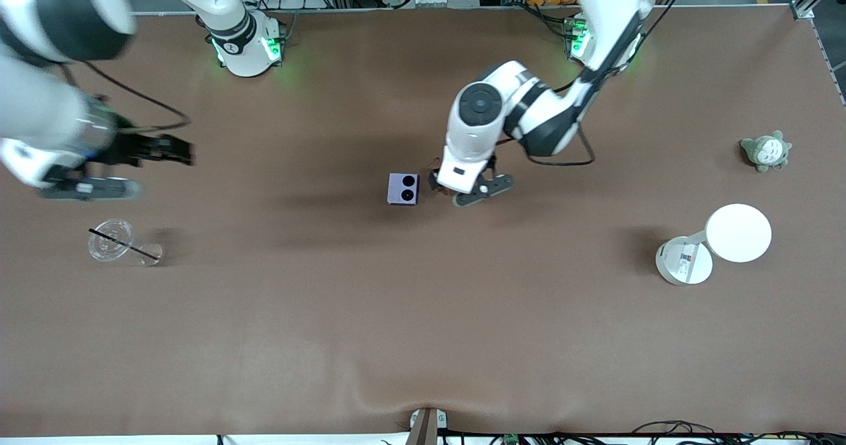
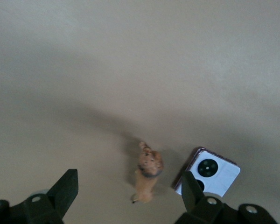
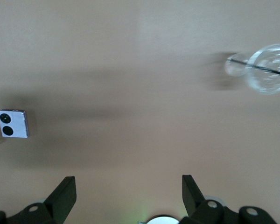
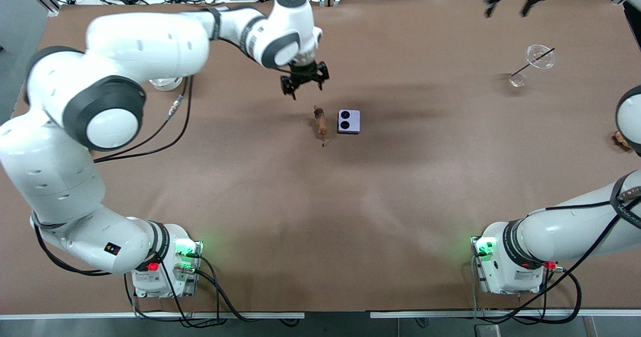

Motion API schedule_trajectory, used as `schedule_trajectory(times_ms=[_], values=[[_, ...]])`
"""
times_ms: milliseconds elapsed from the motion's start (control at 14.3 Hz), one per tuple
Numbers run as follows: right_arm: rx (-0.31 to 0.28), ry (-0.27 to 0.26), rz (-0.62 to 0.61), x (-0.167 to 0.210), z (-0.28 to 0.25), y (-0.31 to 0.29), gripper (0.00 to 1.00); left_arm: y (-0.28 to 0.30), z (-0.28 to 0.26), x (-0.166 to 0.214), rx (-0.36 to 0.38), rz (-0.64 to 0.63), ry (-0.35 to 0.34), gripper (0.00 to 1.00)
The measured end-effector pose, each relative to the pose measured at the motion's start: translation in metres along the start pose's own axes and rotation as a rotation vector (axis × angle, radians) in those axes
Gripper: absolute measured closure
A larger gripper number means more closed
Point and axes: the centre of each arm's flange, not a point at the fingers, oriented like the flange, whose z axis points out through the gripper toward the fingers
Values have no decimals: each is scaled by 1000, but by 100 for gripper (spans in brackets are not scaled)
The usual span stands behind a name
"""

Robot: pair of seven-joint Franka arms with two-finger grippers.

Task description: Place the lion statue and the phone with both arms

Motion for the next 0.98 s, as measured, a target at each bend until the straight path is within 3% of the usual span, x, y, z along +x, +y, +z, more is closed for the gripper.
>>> schedule_trajectory(times_ms=[140, 280, 419, 559, 978], values=[[21, -13, -15, 3, 15, -41, 0, 8, 20, -15, 6, 3, 26, 8], [118, -31, -12, 8, 24, -59, 0, 15, 37, -30, 13, 4, 49, 13], [169, -7, -16, 20, 33, -69, 0, 18, 54, -38, 18, 1, 70, 18], [164, 12, -39, 32, 54, -93, 0, 17, 68, -39, 31, 3, 71, 22], [123, -16, -85, 54, 140, -151, 0, 17, 80, -38, 40, 3, 65, 28]])
